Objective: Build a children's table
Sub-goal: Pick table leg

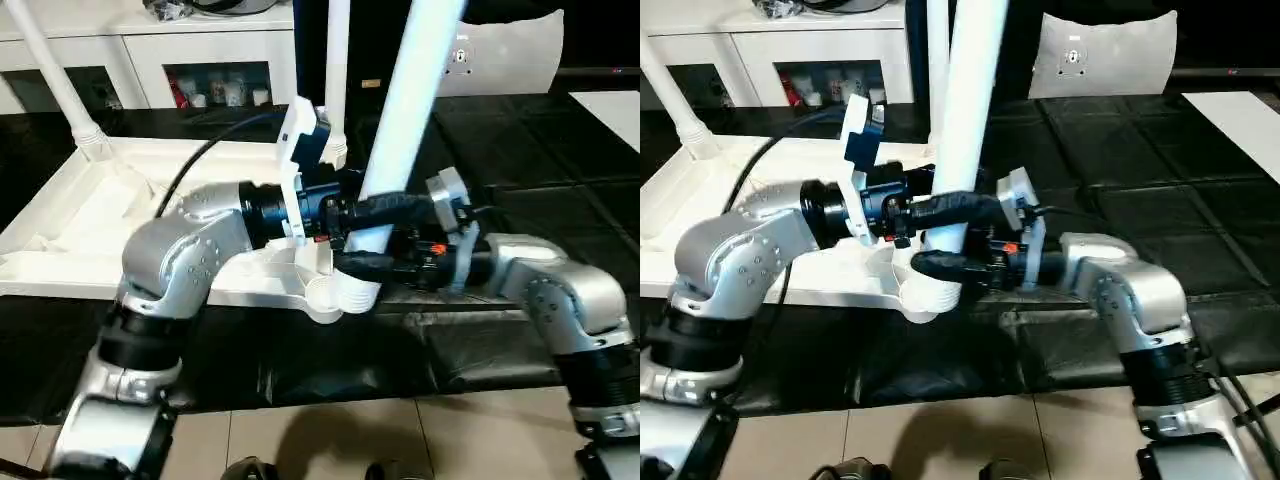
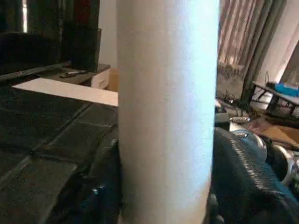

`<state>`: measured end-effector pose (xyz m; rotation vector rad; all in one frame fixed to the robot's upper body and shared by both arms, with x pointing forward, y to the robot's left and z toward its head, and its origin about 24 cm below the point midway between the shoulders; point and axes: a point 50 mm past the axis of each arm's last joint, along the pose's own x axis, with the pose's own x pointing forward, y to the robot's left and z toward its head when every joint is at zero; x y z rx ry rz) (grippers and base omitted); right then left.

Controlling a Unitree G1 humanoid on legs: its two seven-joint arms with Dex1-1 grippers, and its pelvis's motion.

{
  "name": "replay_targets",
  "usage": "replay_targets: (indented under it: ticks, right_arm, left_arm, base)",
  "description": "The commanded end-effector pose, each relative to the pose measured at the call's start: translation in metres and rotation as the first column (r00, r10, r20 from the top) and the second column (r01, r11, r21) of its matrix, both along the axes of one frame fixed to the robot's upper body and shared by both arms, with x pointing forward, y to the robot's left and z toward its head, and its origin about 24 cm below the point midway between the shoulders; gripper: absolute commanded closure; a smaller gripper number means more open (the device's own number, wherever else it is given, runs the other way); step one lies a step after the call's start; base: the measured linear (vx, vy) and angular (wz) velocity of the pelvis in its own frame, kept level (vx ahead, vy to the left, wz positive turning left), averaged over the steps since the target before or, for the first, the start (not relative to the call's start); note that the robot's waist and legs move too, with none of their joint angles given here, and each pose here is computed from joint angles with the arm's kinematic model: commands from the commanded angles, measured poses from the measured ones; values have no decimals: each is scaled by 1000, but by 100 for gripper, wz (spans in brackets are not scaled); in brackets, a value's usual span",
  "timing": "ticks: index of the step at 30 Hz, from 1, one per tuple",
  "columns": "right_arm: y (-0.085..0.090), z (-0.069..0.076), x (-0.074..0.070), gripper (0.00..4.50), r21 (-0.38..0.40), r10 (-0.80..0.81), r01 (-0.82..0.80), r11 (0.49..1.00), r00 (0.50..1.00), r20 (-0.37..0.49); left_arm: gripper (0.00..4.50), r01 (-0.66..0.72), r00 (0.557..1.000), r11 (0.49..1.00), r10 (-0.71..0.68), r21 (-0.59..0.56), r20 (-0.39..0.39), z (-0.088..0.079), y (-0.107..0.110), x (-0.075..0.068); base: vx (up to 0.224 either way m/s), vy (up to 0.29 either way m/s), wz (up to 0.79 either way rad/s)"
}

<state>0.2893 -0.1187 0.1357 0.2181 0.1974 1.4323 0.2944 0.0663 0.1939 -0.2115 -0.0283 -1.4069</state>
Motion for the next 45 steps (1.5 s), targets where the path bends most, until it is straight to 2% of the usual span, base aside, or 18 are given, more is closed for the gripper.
replay_targets:
  ticks: [1,4,9,11,16,17,22,23,26,27,29,32,36,39,42,43,45]
  right_arm:
    - [0,1,1,254,1,-31,31,1000,999,-4]
    - [4,-4,0,254,-2,-41,41,999,999,-9]
    - [12,-8,2,257,5,-97,97,995,995,15]
    - [14,-8,3,257,6,-116,116,993,993,15]
    - [17,-9,3,257,2,-137,137,991,990,18]
    - [17,-9,3,257,2,-137,137,991,990,18]
    - [18,-10,4,258,24,-170,170,985,985,4]
    - [17,-10,5,258,44,-204,204,978,979,-7]
    - [11,-10,12,259,79,-336,337,938,941,-28]
    - [11,-10,12,259,79,-336,337,938,941,-28]
    - [4,-13,18,259,74,-470,470,879,882,-18]
    - [-3,-18,21,259,42,-542,542,839,840,-10]
    - [-12,-27,21,259,-67,-623,626,777,780,66]
    - [-17,-35,20,259,-133,-672,673,727,738,58]
    - [-17,-39,19,259,-156,-686,688,709,724,72]
    - [-17,-40,18,259,-157,-686,689,708,723,78]
    - [-16,-42,14,259,-159,-685,688,708,724,83]
  left_arm:
    - [158,48,999,999,-48,-24,14,5,-7,-9]
    - [139,21,1000,998,-21,-61,-4,3,-14,-10]
    - [90,26,998,980,-37,-195,-55,9,-23,-16]
    - [60,27,997,976,-42,-218,-66,10,-24,-17]
    - [28,22,996,965,-44,-261,-78,12,-23,-18]
    - [8,20,996,963,-43,-269,-80,12,-23,-17]
    - [0,-71,990,891,9,-449,-139,26,-9,-7]
    - [0,-116,986,857,39,-502,-163,32,-2,-1]
    - [0,-204,975,830,124,-519,-185,35,13,10]
    - [0,-204,975,830,124,-519,-185,35,13,10]
    - [0,-253,967,855,205,-453,-154,30,30,16]
    - [0,-280,960,891,258,-356,-110,21,41,20]
    - [0,-303,952,948,306,-97,7,-3,51,25]
    - [0,-255,966,965,252,65,59,-27,61,27]
    - [0,-210,976,957,192,200,107,-42,67,26]
    - [17,-195,978,950,168,243,126,-46,68,25]
    - [34,-142,983,908,84,395,162,-63,78,23]
  base:
    - [0,0,0]
    - [0,0,0]
    - [0,0,0]
    - [0,0,0]
    - [0,0,0]
    - [0,0,0]
    - [0,0,0]
    - [0,0,0]
    - [0,0,0]
    - [0,0,0]
    - [0,0,0]
    - [0,0,0]
    - [0,0,0]
    - [0,0,0]
    - [0,0,0]
    - [0,0,0]
    - [0,0,0]
